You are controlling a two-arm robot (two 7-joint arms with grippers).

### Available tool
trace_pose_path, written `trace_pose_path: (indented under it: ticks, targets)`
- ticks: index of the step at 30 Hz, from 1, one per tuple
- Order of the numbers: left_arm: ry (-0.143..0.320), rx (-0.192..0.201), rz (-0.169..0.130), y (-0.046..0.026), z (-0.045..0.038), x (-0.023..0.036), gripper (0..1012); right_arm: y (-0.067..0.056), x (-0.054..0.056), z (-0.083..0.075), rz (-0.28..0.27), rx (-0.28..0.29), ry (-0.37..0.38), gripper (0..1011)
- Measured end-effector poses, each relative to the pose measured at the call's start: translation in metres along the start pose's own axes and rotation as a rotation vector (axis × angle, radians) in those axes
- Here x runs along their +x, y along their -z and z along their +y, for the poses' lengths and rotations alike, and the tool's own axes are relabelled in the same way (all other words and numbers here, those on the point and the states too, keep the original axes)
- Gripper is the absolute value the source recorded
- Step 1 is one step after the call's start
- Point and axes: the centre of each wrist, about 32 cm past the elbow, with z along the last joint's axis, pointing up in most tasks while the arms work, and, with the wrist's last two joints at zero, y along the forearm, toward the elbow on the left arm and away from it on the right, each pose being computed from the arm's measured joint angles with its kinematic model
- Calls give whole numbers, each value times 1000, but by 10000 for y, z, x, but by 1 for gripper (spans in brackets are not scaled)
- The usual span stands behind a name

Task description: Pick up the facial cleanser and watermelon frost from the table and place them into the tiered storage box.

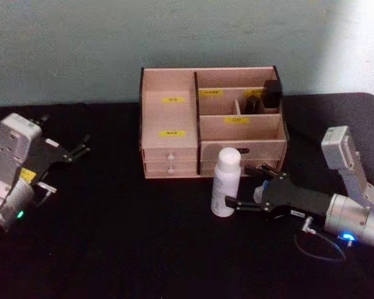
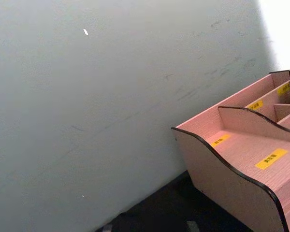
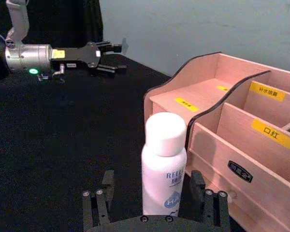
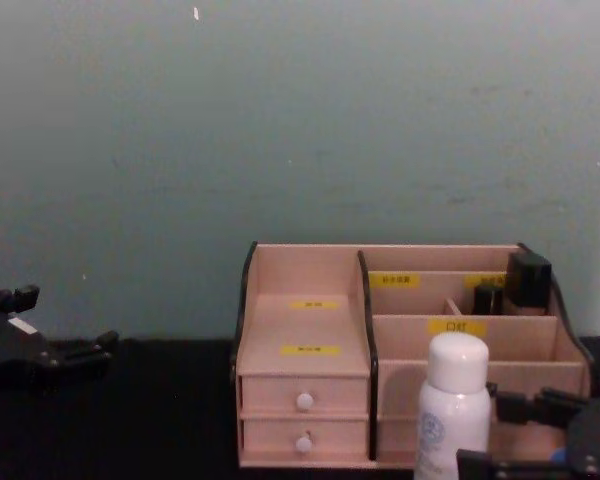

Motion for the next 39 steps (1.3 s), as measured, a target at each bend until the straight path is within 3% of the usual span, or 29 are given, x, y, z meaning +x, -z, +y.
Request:
trace_pose_path:
  ticks: [14, 39]
  targets:
    - [0, 0, 0, 0, 0, 0, 1001, 39, 122, 176, 12, -1, -17, 1000]
    - [0, 0, 0, 0, 0, 0, 1001, 106, 180, 363, 41, 7, -3, 1000]
